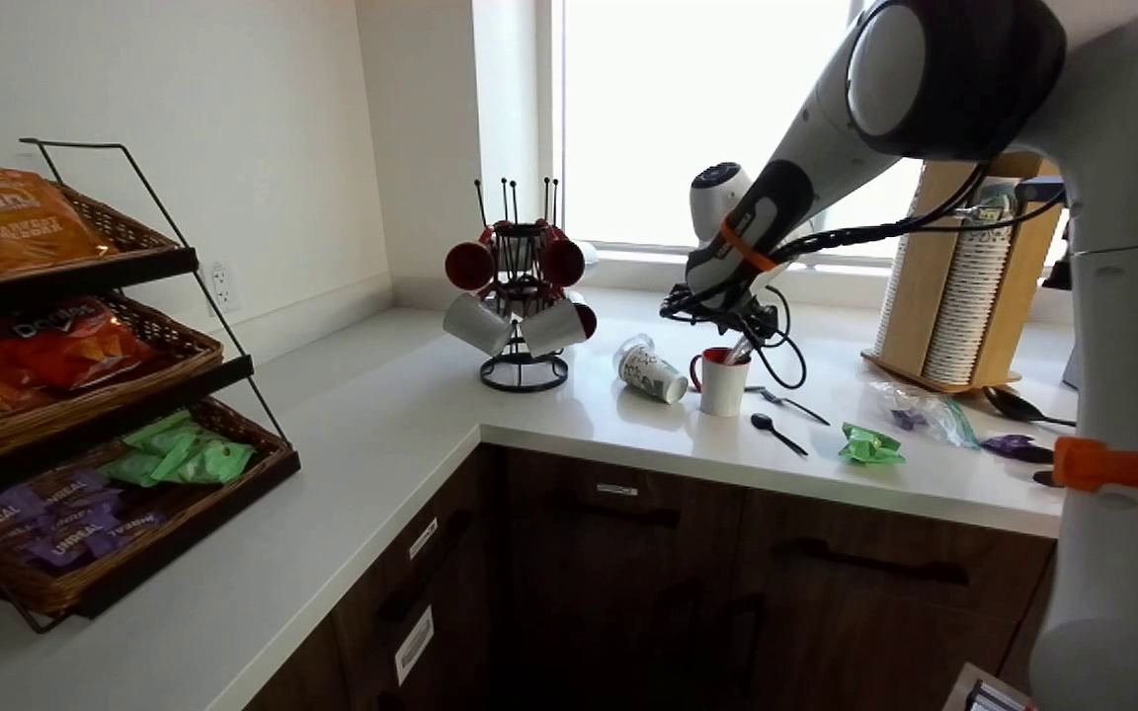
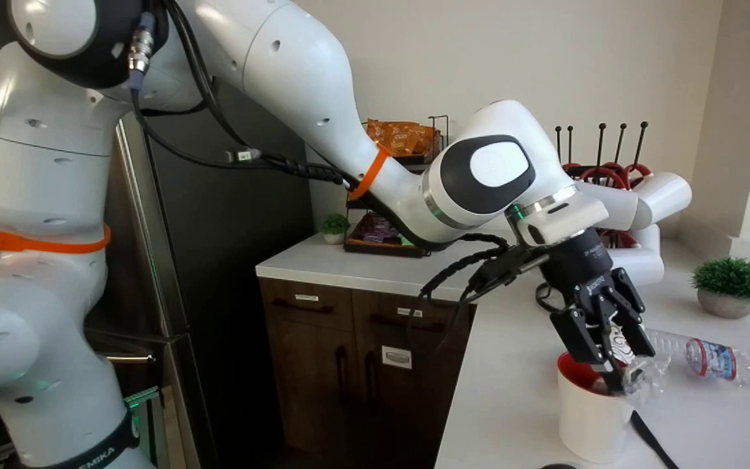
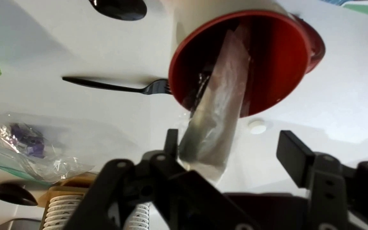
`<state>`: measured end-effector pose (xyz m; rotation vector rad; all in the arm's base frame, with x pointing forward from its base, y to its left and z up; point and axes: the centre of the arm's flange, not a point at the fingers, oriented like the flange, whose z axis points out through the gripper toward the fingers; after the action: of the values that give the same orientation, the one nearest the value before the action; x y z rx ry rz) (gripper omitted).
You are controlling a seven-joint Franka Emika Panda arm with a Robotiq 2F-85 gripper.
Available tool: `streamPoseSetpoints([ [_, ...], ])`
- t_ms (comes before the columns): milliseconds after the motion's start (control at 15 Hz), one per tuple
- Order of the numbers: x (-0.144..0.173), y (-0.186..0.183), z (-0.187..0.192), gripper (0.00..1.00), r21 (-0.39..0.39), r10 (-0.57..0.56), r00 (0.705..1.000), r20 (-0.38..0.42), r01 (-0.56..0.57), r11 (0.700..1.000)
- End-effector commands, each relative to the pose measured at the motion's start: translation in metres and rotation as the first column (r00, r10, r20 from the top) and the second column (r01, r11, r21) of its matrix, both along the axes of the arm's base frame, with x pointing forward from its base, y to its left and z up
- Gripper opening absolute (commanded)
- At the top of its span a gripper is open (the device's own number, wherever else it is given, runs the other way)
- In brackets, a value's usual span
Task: Remove the plastic from the mug
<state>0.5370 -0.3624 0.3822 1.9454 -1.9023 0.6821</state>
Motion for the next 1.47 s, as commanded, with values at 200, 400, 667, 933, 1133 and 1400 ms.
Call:
streamPoseSetpoints([
  [200, 0.008, -0.002, -0.011, 0.26, -0.023, -0.072, 0.997, -0.036, 0.071, 0.997],
  [400, 0.006, 0.002, -0.005, 0.04, -0.028, -0.081, 0.996, -0.033, 0.080, 0.996],
  [667, -0.002, 0.014, 0.024, 0.03, -0.047, -0.084, 0.996, 0.012, 0.085, 0.995],
  [933, -0.015, 0.021, 0.084, 0.03, -0.059, -0.088, 0.986, 0.140, 0.097, 0.994],
  [1133, -0.027, 0.023, 0.130, 0.03, -0.031, -0.079, 0.973, 0.216, 0.088, 0.996],
  [1400, -0.034, 0.038, 0.157, 0.03, 0.046, -0.009, 0.968, 0.252, -0.003, 0.999],
])
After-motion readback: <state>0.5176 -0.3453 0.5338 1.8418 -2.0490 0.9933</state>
